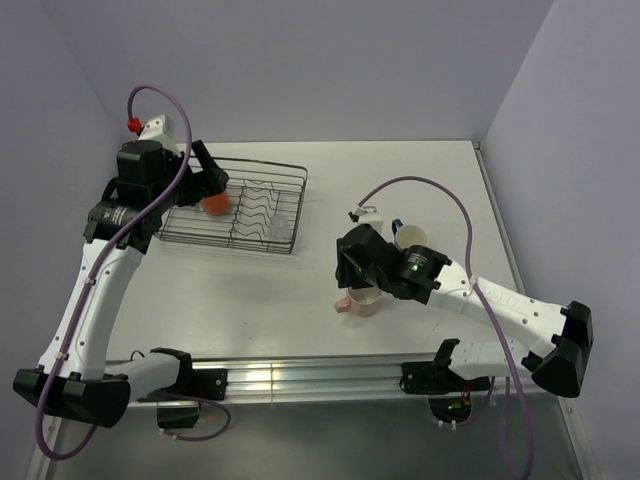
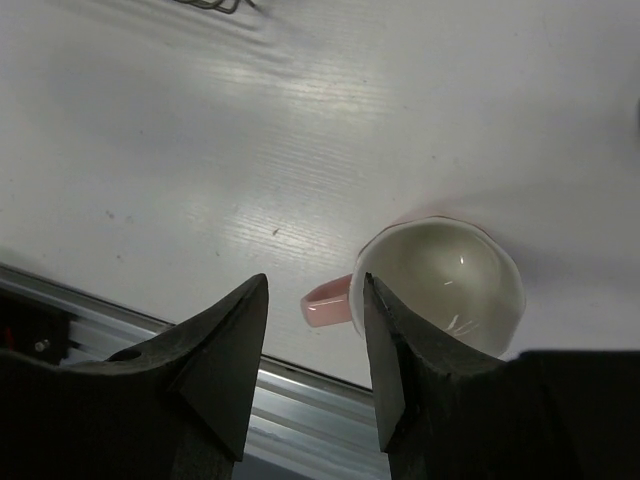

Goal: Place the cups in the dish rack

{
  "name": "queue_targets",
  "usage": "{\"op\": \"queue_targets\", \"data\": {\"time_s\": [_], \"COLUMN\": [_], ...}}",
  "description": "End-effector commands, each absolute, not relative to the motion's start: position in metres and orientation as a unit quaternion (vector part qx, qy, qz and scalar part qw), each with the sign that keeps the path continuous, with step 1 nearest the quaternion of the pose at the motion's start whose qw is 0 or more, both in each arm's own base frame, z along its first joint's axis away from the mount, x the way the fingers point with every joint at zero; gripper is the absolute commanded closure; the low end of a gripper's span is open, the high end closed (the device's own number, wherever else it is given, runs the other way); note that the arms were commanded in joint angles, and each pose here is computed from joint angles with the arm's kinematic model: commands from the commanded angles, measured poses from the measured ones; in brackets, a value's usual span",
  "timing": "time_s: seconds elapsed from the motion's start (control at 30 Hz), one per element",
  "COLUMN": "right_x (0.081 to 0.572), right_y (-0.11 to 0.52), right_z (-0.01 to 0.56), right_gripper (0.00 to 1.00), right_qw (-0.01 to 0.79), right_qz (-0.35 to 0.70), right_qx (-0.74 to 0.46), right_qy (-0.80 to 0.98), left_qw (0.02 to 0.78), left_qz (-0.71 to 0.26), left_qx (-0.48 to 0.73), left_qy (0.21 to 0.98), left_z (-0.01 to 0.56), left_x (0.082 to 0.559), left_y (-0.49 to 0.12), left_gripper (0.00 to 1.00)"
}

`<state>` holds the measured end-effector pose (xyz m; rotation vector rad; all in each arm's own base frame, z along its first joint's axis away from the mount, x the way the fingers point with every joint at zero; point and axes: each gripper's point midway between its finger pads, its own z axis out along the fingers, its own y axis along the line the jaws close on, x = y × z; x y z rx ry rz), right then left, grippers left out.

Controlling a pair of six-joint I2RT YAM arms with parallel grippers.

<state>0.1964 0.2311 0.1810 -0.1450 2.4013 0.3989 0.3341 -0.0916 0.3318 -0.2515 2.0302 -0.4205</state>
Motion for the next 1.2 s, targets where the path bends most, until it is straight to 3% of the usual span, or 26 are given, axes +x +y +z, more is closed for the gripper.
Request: {"op": "queue_targets", "data": {"time_s": [0.0, 0.83, 0.93, 1.03, 1.17], "right_x": [0.199, 0.200, 0.202, 0.205, 0.209], "right_y": [0.219, 0.231, 0.231, 0.231, 0.228], "right_z": [0.170, 0.097, 0.092, 0.092, 0.111], "right_gripper": [0.49, 0.51, 0.65, 0.98, 1.00], "right_qw": [0.354, 0.298, 0.298, 0.299, 0.312], "right_qz": [0.127, 0.081, 0.083, 0.080, 0.077], "right_qx": [-0.022, -0.023, -0.020, -0.022, -0.029], "right_qy": [0.926, 0.951, 0.951, 0.951, 0.947], "left_qw": [0.526, 0.509, 0.507, 0.505, 0.503], "left_qz": [-0.208, -0.217, -0.219, -0.217, -0.224], "left_qx": [-0.084, -0.067, -0.065, -0.065, -0.063], "left_qy": [0.821, 0.831, 0.831, 0.833, 0.832], "left_z": [0.348, 0.328, 0.325, 0.321, 0.321], "left_x": [0.334, 0.339, 0.339, 0.339, 0.338], "left_y": [-0.103, -0.113, -0.115, -0.114, -0.117], "left_gripper": [0.01, 0.01, 0.01, 0.01, 0.01]}}
